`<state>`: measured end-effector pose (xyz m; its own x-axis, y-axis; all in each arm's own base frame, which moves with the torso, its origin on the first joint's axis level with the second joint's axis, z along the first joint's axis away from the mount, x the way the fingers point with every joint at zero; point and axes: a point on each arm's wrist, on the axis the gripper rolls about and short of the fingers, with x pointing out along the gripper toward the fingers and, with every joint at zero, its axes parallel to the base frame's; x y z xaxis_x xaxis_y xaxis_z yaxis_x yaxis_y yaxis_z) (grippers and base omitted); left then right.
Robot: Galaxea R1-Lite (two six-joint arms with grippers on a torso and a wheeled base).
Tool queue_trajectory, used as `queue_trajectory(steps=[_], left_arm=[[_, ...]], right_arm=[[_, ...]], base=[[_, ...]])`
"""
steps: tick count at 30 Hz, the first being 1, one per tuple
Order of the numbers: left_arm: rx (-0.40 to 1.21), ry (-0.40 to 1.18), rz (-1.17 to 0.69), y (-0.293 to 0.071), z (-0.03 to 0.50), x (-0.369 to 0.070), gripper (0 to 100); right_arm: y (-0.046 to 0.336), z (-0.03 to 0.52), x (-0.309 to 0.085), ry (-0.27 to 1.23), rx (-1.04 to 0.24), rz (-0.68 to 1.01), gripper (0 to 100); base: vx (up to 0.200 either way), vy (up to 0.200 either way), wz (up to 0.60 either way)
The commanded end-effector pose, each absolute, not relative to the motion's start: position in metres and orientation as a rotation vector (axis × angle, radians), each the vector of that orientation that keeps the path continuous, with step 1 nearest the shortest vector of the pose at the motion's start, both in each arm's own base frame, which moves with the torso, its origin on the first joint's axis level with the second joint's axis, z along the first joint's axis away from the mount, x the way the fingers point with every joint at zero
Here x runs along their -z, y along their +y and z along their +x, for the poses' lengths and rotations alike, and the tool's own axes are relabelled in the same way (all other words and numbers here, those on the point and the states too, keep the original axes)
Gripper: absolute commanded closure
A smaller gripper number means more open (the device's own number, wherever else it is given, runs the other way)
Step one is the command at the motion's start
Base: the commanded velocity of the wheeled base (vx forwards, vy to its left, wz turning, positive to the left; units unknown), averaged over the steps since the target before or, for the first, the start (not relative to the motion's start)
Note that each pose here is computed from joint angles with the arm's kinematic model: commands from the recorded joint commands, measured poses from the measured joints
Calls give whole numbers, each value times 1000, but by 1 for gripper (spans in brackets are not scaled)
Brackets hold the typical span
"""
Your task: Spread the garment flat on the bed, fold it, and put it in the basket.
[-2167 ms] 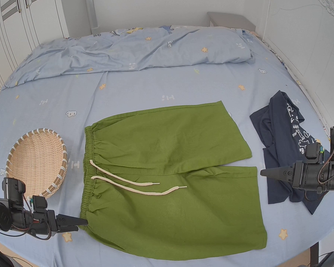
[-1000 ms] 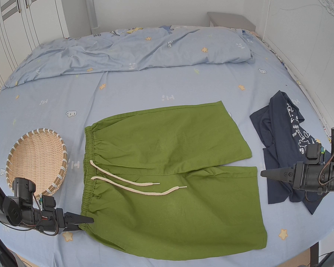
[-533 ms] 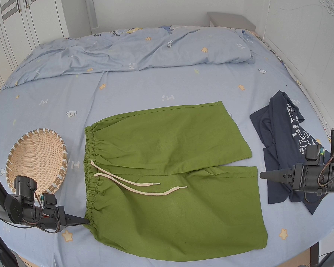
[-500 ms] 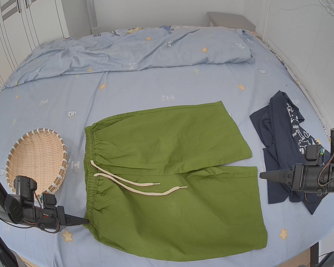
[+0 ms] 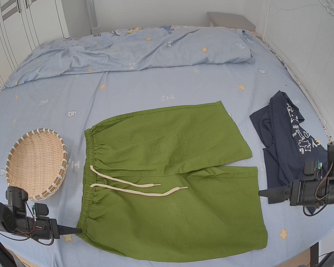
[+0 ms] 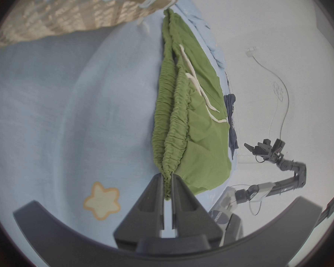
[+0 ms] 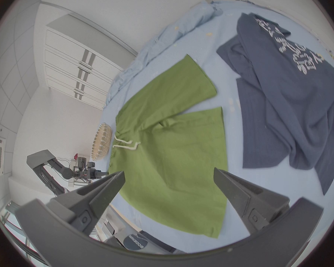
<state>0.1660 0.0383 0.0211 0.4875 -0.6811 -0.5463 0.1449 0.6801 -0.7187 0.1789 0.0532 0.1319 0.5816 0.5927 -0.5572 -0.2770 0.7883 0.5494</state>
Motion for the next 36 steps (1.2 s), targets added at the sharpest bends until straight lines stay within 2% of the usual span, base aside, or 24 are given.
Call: queue_trajectory(steps=[1, 10, 17, 29, 36], left_arm=[[515, 926, -633, 48, 151, -13, 100], [491, 935, -628, 53, 155, -8, 100], [485, 926, -627, 55, 156, -8, 100], [485, 924, -626, 56, 158, -7, 100], [487, 924, -625, 56, 158, -7, 100]], right_arm=[[47, 160, -103, 925, -482, 444, 0], [38, 139, -72, 1079, -421, 465, 0], [39, 138, -51, 1182, -450, 459, 0], [39, 134, -31, 1186, -569, 525, 0], [40, 137, -24, 1193, -587, 524, 0]], base=[[0, 0, 0], [0, 0, 0], [0, 0, 0], [0, 0, 0], [0, 0, 0]])
